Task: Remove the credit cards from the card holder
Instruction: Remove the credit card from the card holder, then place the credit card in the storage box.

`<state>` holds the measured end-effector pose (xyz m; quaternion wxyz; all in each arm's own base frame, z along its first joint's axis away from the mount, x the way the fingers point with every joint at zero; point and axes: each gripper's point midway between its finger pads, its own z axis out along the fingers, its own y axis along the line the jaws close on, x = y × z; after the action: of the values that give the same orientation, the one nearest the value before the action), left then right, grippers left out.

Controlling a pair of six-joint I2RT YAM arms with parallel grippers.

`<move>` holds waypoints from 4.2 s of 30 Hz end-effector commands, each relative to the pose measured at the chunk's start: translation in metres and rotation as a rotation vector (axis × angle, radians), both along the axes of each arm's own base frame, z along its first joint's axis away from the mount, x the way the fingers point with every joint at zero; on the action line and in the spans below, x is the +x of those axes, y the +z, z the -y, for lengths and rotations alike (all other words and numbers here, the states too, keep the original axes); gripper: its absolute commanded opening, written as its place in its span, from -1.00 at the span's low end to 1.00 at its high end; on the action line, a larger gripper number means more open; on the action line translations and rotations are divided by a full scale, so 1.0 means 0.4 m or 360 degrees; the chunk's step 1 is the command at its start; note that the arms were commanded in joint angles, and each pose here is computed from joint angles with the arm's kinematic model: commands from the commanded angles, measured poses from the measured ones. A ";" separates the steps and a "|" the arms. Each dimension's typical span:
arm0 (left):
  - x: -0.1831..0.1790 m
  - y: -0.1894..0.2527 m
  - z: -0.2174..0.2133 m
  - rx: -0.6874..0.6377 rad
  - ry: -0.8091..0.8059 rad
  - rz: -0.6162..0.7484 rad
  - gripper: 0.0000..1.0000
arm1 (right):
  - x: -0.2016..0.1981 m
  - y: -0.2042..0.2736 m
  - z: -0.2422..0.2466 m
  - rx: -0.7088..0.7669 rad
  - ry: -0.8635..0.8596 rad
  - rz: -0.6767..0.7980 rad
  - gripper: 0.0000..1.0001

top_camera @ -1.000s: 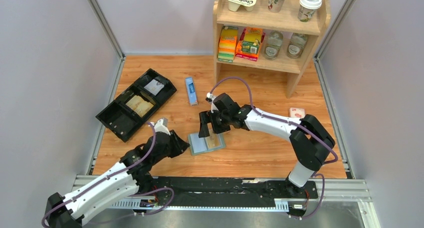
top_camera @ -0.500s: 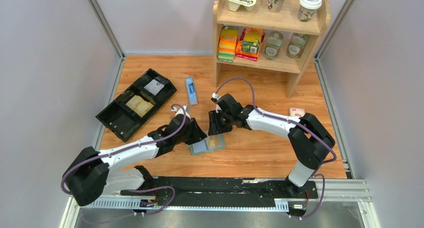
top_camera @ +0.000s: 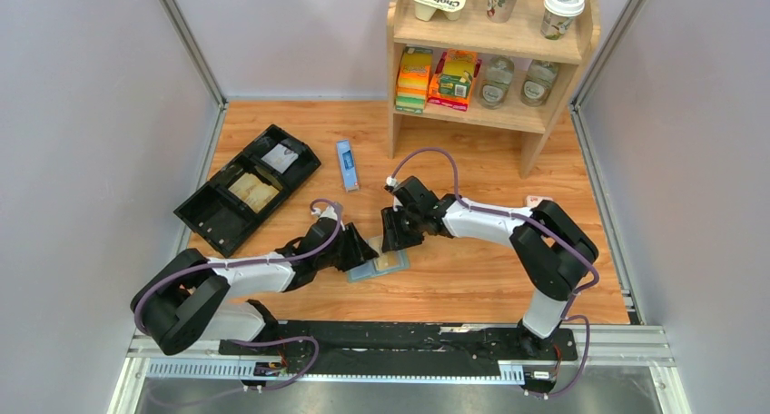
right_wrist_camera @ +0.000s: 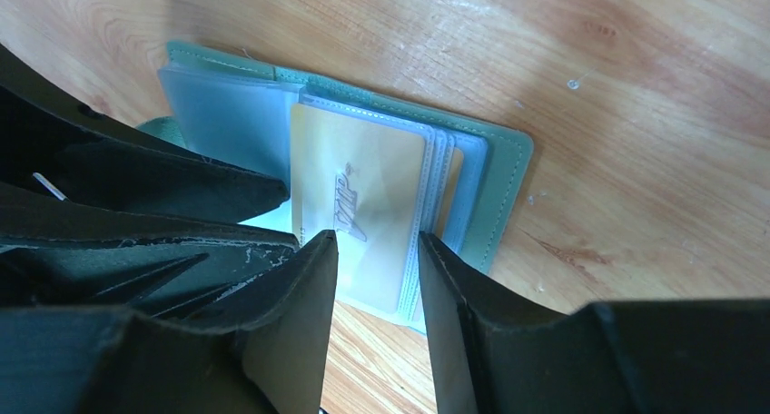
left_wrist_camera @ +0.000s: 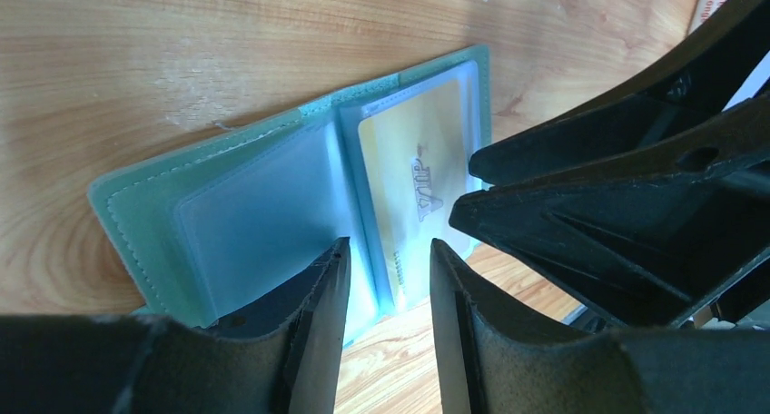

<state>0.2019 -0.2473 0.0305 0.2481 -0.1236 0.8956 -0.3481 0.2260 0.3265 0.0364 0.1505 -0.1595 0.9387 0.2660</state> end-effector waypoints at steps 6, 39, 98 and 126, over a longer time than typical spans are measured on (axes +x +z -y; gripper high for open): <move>0.003 0.008 0.012 -0.0217 0.0076 0.0009 -0.08 | -0.011 -0.011 -0.033 0.0129 0.0024 -0.0061 -0.15; 0.033 0.153 0.004 -0.0605 0.0193 0.0349 -0.81 | -0.028 -0.066 -0.015 0.0052 0.0003 -0.0143 -0.16; -0.069 -0.057 -0.159 -0.0165 0.0420 0.0021 -1.00 | -0.016 0.024 -0.137 0.0434 0.0174 -0.0177 -0.29; -0.030 0.019 -0.103 -0.0323 0.0304 0.0221 -0.44 | -0.062 -0.116 -0.049 0.0306 0.0032 -0.0404 -0.37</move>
<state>0.1957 -0.2061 0.0455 0.3240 -0.2307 0.8207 -0.4102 0.2099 0.3712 0.0320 0.0639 -0.1385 0.8859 0.4382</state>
